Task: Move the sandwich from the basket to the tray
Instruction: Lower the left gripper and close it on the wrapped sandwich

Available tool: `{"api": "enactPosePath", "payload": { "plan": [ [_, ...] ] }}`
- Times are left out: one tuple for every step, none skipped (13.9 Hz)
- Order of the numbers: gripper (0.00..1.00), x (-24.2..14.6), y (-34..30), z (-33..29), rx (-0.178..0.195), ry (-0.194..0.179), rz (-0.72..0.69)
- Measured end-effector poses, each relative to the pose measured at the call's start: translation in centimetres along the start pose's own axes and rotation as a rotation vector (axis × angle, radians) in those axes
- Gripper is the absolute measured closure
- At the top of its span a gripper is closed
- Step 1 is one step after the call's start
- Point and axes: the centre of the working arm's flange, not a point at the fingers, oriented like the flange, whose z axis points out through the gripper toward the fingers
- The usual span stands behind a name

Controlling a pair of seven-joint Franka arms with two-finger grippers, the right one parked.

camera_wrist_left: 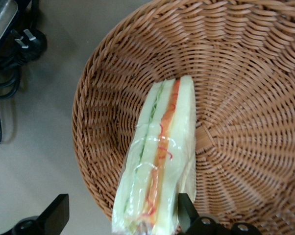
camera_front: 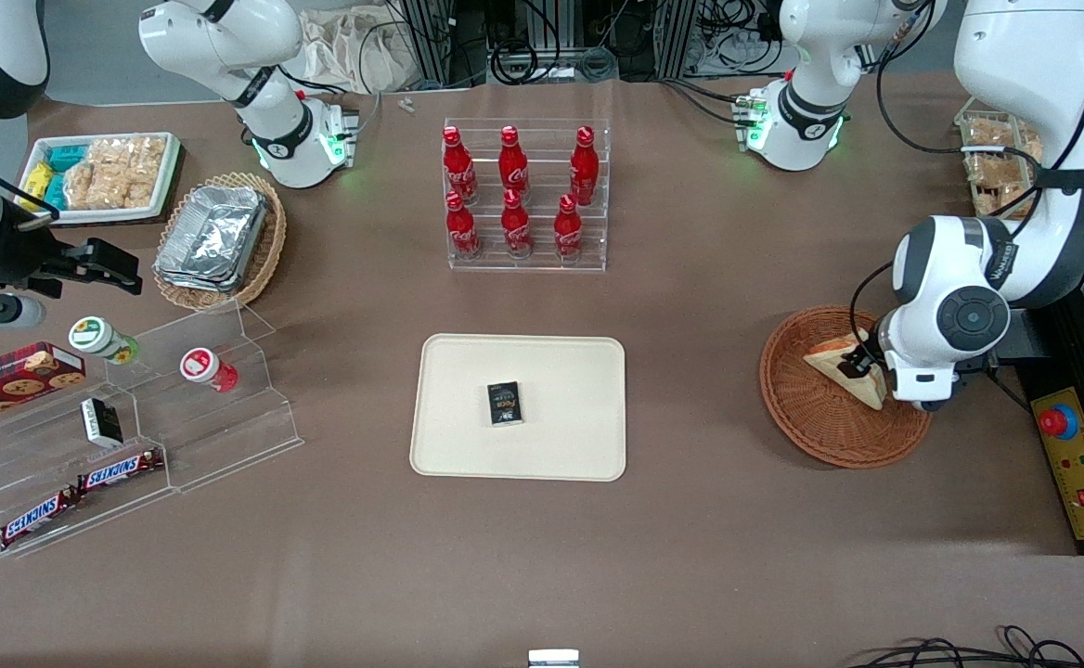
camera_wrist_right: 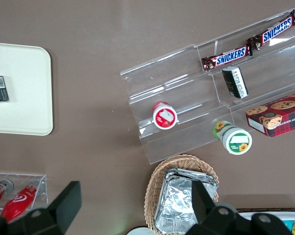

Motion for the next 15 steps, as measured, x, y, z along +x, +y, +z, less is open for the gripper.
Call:
{"api": "enactPosePath", "payload": {
  "plan": [
    [0.0,0.1,-0.2,0.7,-0.007,0.002,-0.009],
    [0.0,0.2,-0.2,1.4,-0.015,0.003,-0.027],
    [0.0,0.3,0.1,2.1,-0.026,0.005,-0.052],
    [0.0,0.3,0.6,2.9,-0.036,0.007,-0.072],
    [0.0,0.2,1.0,3.6,-0.045,0.007,-0.083],
    [0.0,0.2,1.4,4.1,-0.052,0.008,-0.088],
    [0.0,0.3,1.7,4.3,-0.059,0.009,-0.095],
    [0.0,0.5,2.0,4.4,-0.065,0.011,-0.111],
    [0.04,0.9,2.4,4.3,-0.071,0.013,-0.139],
    [0.05,1.2,2.9,4.0,-0.079,0.016,-0.175],
    [0.16,1.4,3.3,3.8,-0.086,0.019,-0.201],
    [0.26,1.4,3.7,3.6,-0.091,0.021,-0.212],
    [0.4,1.3,4.0,3.5,-0.093,0.023,-0.215],
    [0.48,1.1,4.2,3.4,-0.093,0.024,-0.214],
    [0.56,1.1,4.3,3.4,-0.094,0.025,-0.213]
  ]
}}
